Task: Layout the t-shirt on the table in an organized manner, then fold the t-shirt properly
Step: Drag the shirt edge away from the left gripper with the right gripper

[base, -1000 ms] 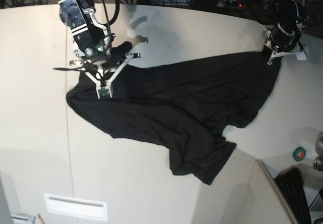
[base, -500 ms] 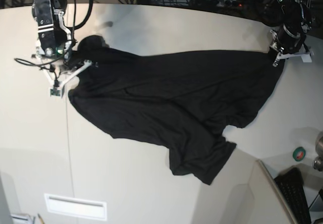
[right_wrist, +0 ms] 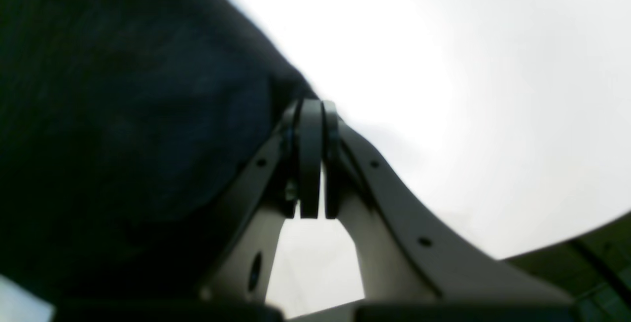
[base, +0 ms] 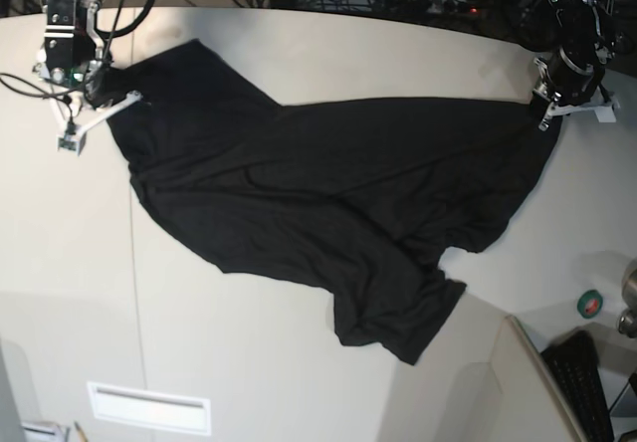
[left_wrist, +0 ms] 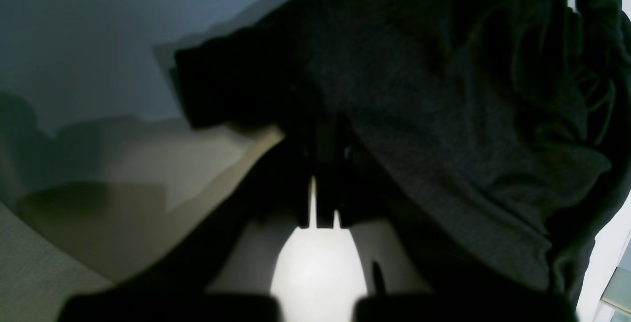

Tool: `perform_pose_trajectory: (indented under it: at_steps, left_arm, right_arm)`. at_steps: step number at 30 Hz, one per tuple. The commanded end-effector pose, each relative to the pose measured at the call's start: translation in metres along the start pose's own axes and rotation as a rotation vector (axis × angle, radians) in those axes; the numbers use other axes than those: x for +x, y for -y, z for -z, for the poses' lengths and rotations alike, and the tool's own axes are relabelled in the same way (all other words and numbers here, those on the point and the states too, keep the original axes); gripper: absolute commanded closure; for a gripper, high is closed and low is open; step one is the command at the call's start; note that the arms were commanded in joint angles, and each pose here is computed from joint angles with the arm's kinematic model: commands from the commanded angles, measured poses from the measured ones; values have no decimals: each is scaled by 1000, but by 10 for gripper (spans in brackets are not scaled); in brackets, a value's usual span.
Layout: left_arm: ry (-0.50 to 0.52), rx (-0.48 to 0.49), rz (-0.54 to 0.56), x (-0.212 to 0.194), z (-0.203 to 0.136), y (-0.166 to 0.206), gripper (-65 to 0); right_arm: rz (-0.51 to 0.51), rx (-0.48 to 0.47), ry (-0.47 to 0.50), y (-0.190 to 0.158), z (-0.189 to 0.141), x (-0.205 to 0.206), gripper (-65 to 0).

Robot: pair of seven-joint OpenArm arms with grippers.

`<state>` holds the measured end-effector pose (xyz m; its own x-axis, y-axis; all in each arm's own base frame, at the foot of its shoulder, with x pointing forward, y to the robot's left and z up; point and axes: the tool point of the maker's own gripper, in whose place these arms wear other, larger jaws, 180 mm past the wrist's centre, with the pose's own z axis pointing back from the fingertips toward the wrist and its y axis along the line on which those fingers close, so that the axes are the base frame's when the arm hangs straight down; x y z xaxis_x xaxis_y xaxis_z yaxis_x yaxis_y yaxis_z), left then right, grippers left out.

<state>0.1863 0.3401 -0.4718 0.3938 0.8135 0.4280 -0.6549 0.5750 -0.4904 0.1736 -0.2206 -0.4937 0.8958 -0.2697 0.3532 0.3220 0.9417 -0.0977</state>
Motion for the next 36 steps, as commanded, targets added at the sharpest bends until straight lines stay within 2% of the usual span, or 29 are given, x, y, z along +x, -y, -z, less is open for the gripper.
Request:
perform_pose_trajectory:
  at_steps: [1, 6, 7, 10, 12, 13, 14, 15, 21, 26, 31, 36]
  left_arm:
    - [39, -19, 17, 16, -3, 6, 0]
    - [38, -17, 17, 16, -3, 6, 0]
    - [38, -17, 17, 16, -3, 6, 0]
    - [30, -6, 19, 12, -5, 0, 0]
    - [29, -5, 19, 12, -6, 0, 0]
    - [28, -4, 19, 11, -6, -1, 0]
    - [28, -4, 19, 11, -6, -1, 0]
    - [27, -4, 18, 11, -6, -1, 0]
    - [27, -4, 18, 11, -6, -1, 0]
    - [28, -5, 18, 11, -5, 0, 0]
    - [28, -5, 18, 11, -5, 0, 0]
    - [29, -7, 17, 11, -5, 0, 0]
  right_arm:
    - [-4, -10, 47, 3, -3, 15, 0]
    - [-2, -7, 20, 2, -3, 10, 0]
    - [-2, -5, 1, 2, -4, 8, -26]
    - [-6, 9, 56, 0, -19, 15, -293]
    - [25, 82, 176, -12, -30, 27, -425]
    - [24, 130, 240, -18, -32, 32, -455]
    - [10, 163, 292, -20, -31, 38, -452]
    - [-4, 184, 301, -23, -24, 40, -440]
    - [-26, 148, 221, -6, 15, 41, -431]
    - [-88, 231, 179, -21, 27, 35, -426]
    - [-120, 267, 137, -28, 29, 14, -423]
    - [-176, 321, 158, -33, 13, 4, -357]
